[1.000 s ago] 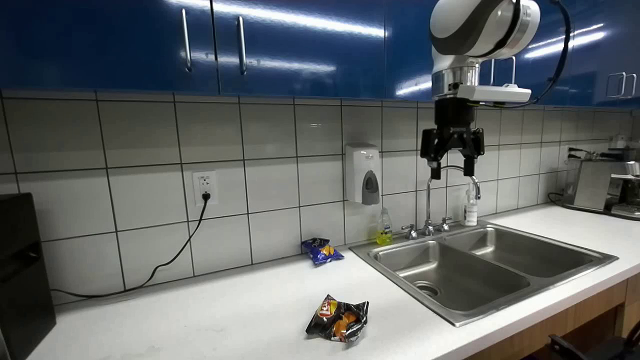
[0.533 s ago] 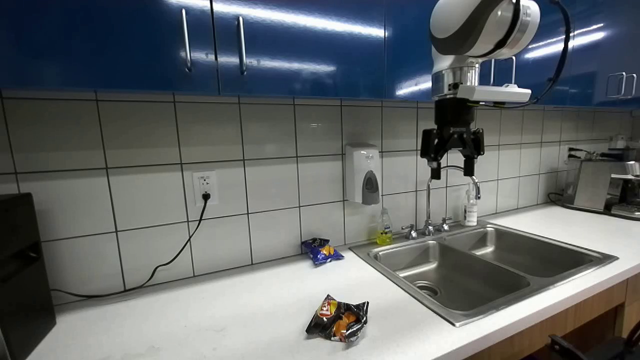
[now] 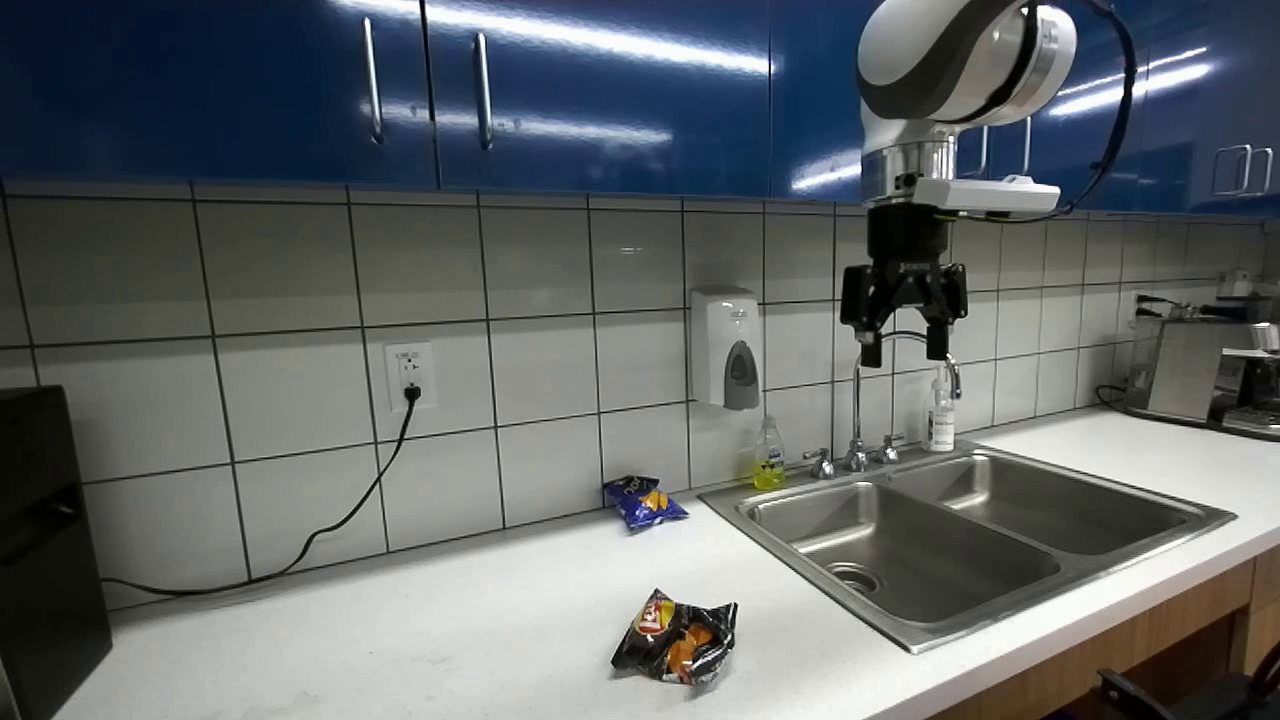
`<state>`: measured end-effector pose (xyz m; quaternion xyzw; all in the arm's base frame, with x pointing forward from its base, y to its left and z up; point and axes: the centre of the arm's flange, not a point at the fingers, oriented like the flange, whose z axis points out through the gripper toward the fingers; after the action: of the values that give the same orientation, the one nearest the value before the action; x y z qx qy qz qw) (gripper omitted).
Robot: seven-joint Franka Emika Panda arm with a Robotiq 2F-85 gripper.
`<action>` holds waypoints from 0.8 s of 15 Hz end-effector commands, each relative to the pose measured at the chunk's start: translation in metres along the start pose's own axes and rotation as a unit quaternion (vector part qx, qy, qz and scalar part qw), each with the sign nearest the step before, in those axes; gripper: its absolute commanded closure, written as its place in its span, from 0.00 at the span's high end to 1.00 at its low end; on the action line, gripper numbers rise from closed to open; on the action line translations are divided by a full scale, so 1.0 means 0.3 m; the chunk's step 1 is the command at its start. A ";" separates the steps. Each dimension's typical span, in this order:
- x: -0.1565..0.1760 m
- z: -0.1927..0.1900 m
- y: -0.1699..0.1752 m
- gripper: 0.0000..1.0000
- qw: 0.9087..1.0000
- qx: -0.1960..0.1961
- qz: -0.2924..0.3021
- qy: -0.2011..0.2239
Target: Put the black packet inside the sink
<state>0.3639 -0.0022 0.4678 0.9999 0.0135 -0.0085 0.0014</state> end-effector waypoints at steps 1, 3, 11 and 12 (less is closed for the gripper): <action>0.000 0.088 -0.064 1.00 0.999 -0.021 -0.037 -0.005; -0.006 0.150 -0.114 1.00 0.998 -0.032 -0.062 -0.010; 0.053 0.392 -0.287 1.00 0.989 -0.037 -0.140 -0.020; 0.067 0.420 -0.299 1.00 0.989 -0.032 -0.146 -0.020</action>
<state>0.3634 0.0773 0.3672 0.9898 0.1339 -0.0287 0.0390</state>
